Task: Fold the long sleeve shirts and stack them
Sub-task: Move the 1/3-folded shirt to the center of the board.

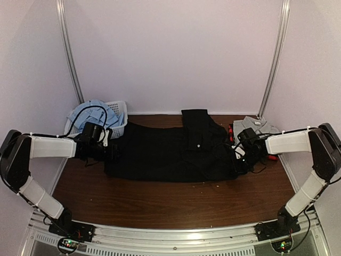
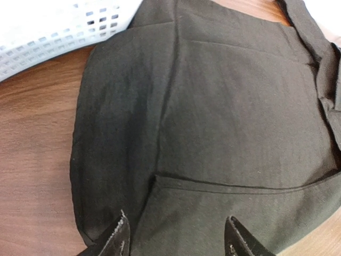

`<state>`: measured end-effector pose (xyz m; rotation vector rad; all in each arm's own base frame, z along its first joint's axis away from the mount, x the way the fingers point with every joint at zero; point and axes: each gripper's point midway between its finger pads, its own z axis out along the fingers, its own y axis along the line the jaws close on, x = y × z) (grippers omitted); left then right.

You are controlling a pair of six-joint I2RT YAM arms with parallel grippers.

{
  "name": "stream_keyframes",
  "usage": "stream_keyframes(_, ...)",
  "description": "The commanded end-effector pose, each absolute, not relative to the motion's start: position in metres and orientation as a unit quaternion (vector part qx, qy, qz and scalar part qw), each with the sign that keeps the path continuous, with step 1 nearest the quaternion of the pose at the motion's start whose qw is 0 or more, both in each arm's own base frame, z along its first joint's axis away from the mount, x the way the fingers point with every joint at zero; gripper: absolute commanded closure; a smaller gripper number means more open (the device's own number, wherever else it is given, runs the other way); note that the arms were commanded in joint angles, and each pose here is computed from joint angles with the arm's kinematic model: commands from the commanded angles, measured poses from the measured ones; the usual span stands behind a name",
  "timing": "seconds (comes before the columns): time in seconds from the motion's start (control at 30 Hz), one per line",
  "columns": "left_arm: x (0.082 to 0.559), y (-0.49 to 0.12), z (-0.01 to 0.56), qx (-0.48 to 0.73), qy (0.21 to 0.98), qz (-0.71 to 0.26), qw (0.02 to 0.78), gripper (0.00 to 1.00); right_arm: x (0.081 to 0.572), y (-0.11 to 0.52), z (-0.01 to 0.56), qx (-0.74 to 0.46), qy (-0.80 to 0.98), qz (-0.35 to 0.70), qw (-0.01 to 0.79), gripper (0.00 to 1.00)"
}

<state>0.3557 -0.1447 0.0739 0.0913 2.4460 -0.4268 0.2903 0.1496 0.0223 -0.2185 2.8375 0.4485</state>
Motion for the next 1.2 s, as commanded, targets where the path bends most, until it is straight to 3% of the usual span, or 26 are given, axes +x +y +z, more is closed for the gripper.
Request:
stream_keyframes(0.0, 0.364, -0.146, 0.063, 0.051, 0.928, -0.176, 0.324, 0.38, 0.292, 0.15, 0.029, -0.069, 0.973, 0.166, 0.144, 0.99)
stream_keyframes(0.37, 0.368, -0.154, 0.041, 0.078, 0.93, -0.188, 0.308, 0.45, 0.294, 0.144, 0.029, -0.062, 0.975, 0.155, 0.148, 1.0)
stream_keyframes(1.03, 0.367, -0.141, 0.049, 0.064, 0.927, -0.162, 0.332, 0.98, 0.29, 0.135, 0.028, -0.046, 0.978, 0.136, 0.152, 1.0)
stream_keyframes(1.17, 0.368, -0.139, 0.058, 0.06, 0.924, -0.159, 0.344, 1.0, 0.29, 0.13, 0.028, -0.037, 0.979, 0.124, 0.155, 1.0)
